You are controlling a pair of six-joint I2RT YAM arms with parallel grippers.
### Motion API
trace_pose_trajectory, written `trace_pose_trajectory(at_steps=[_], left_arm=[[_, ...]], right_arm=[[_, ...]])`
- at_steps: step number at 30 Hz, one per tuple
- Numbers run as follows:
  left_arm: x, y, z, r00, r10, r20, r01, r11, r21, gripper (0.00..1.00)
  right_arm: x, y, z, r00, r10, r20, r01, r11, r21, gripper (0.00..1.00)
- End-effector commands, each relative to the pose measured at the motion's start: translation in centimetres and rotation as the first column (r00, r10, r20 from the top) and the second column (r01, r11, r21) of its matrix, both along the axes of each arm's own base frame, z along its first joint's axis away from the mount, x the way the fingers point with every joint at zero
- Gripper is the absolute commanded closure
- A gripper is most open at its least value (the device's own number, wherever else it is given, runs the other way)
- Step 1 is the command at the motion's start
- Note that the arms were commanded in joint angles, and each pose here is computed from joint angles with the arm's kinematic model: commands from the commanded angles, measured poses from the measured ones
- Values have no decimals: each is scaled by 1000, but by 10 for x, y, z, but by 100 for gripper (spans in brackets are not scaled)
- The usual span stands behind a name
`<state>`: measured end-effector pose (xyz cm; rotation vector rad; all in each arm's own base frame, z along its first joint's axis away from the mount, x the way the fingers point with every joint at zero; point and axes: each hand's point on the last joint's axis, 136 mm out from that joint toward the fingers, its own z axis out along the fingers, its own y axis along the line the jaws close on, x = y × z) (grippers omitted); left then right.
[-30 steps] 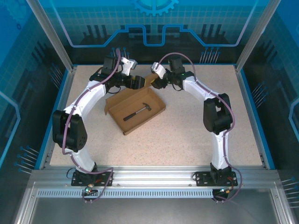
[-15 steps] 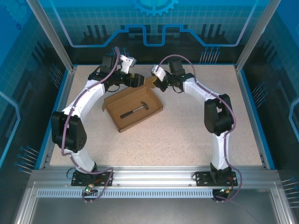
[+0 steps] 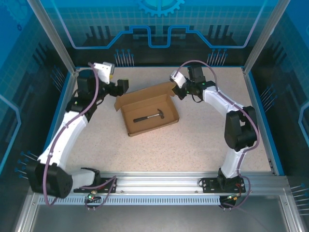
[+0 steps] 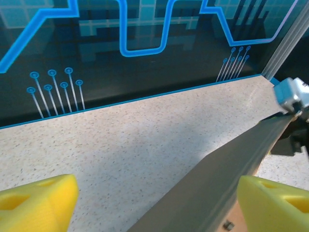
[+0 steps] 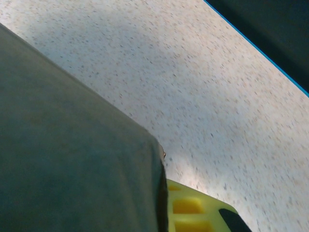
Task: Fold the paper box
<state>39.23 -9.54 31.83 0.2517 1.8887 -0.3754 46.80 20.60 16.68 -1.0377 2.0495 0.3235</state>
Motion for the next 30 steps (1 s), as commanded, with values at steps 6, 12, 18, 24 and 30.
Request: trace_pose_trajectory(at_steps=[6, 12, 18, 24, 30], left_arm=[[-1, 5, -78, 999, -9, -31, 12, 995, 100, 13], [15, 7, -113, 994, -16, -106, 34, 984, 173, 14], [33, 7, -129, 988, -3, -157, 31, 983, 180, 33], [37, 6, -135, 983, 13, -182, 15, 989, 150, 60], [38, 5, -136, 980, 17, -200, 7, 993, 121, 76]], right_arm=[[-4, -38, 5, 992, -122, -39, 122, 993, 4, 97], [-1, -44, 5, 990, -132, -45, 132, 991, 3, 97], [2, -43, 5, 990, -132, -46, 132, 991, 3, 97], [4, -43, 5, 988, -144, -55, 145, 989, 8, 97], [6, -40, 5, 982, -181, -63, 181, 983, 4, 98]])
